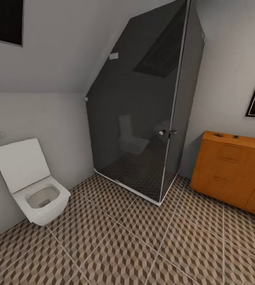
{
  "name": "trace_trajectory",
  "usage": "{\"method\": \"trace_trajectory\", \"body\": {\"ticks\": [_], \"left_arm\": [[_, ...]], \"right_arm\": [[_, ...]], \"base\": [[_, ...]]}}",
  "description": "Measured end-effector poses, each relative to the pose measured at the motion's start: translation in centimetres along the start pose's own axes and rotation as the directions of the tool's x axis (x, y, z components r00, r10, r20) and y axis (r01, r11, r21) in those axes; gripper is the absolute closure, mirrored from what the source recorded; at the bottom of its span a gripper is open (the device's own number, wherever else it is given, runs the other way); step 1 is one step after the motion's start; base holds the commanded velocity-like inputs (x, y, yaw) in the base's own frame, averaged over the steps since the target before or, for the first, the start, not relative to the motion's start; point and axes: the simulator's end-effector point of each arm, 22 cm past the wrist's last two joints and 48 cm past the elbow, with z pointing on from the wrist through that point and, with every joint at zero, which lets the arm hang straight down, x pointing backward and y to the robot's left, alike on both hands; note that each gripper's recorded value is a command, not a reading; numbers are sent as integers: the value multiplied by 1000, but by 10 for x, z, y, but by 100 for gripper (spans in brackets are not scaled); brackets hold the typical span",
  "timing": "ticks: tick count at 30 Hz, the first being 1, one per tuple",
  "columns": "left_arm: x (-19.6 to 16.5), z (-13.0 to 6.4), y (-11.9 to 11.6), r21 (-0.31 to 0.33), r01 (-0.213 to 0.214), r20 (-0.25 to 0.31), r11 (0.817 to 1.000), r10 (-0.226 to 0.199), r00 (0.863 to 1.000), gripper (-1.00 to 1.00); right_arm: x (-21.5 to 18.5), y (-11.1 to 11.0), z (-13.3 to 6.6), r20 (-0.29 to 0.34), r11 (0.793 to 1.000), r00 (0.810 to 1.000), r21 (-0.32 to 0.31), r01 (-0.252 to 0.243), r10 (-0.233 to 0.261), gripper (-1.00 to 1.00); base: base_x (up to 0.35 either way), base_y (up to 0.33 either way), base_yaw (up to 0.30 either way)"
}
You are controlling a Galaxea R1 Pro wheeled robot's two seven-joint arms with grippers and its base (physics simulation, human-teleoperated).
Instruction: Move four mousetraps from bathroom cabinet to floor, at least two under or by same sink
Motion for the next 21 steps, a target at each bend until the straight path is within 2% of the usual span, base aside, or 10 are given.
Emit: {"method": "trace_trajectory", "body": {"ticks": [21], "left_arm": [[-2,0,0,0,0,4,1000,0,1000,-100]], "right_arm": [[-3,0,0,10,1000,1000,0,3,-3,-100]], "base": [[0,0,-282]]}}
